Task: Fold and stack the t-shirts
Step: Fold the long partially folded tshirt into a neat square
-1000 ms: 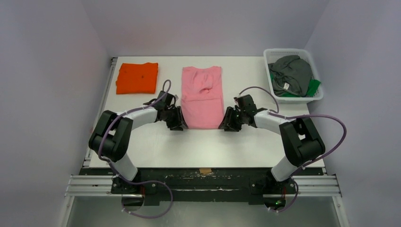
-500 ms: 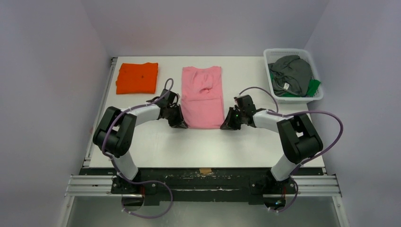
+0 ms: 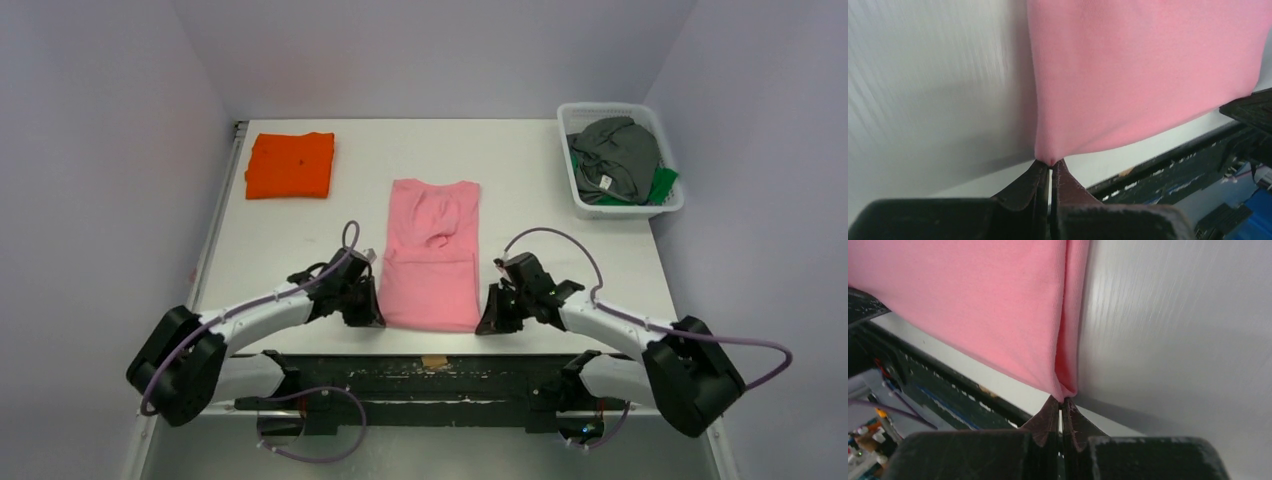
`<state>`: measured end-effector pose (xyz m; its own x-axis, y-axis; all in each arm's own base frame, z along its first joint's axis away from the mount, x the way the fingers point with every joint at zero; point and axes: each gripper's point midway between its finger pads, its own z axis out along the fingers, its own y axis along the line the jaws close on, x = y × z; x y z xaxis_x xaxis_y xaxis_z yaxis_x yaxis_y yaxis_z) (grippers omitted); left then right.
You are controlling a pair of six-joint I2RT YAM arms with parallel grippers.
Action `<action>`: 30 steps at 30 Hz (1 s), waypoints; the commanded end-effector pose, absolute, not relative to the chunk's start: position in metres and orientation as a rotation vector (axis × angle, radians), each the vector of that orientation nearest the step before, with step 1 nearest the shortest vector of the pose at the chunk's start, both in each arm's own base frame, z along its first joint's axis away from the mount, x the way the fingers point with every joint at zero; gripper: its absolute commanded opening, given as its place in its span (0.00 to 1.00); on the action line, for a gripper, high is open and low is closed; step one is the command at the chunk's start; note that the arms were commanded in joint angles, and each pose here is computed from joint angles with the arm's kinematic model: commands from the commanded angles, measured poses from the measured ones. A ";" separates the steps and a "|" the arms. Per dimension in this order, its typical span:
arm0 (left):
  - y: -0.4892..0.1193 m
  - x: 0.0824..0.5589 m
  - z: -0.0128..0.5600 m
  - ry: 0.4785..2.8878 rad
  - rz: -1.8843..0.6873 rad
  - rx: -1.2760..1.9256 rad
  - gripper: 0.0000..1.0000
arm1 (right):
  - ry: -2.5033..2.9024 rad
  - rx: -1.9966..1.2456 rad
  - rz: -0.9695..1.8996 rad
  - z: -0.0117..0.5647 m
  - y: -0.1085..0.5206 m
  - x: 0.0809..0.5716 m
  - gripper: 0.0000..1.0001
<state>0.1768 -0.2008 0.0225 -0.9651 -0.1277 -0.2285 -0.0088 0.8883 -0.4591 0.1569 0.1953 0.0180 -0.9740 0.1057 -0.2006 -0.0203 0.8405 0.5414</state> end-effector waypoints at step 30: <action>-0.215 0.353 0.180 2.423 -0.657 -0.057 0.00 | 2.289 0.157 0.670 0.194 0.180 0.343 0.00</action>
